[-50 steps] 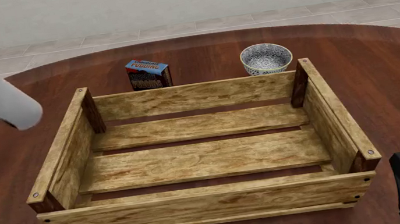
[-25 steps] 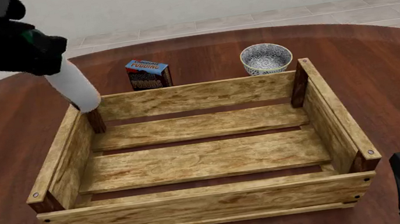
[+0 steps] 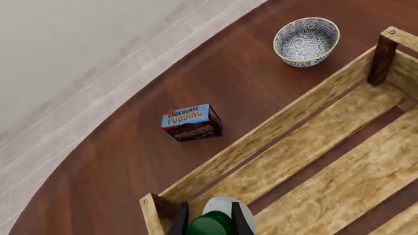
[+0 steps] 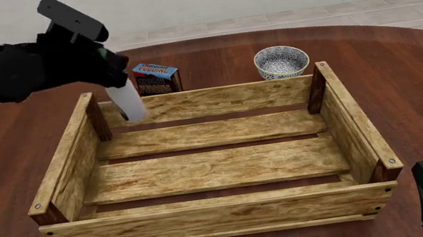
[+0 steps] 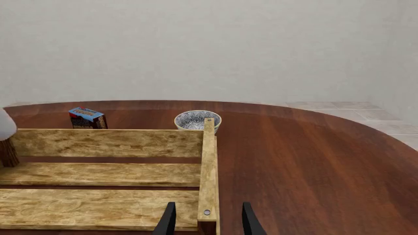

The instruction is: Pick up the salad dressing and put it in the tray.

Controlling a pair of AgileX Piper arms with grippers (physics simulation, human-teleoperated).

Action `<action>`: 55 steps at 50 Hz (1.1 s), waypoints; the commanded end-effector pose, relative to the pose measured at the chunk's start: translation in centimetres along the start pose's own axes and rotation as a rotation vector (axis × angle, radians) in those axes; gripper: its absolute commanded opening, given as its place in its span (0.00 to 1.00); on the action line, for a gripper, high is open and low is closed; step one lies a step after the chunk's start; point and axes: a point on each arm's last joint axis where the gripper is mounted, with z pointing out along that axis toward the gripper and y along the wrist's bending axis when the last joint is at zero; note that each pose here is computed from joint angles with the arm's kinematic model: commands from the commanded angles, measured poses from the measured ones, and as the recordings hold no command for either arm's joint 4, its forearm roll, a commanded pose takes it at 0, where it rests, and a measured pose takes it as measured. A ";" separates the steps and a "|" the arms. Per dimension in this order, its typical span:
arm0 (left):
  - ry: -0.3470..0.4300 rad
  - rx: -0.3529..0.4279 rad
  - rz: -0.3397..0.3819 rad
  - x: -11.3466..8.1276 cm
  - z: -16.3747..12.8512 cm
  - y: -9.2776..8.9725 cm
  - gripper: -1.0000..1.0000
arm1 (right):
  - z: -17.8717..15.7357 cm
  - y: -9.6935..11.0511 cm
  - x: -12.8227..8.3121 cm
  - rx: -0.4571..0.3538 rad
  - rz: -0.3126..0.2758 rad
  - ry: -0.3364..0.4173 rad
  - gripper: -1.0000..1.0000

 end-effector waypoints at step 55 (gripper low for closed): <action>0.049 0.207 0.086 4.3 10.7 -10.6 0.00 | 0.0 0.0 0.0 0.000 0.000 0.000 1.00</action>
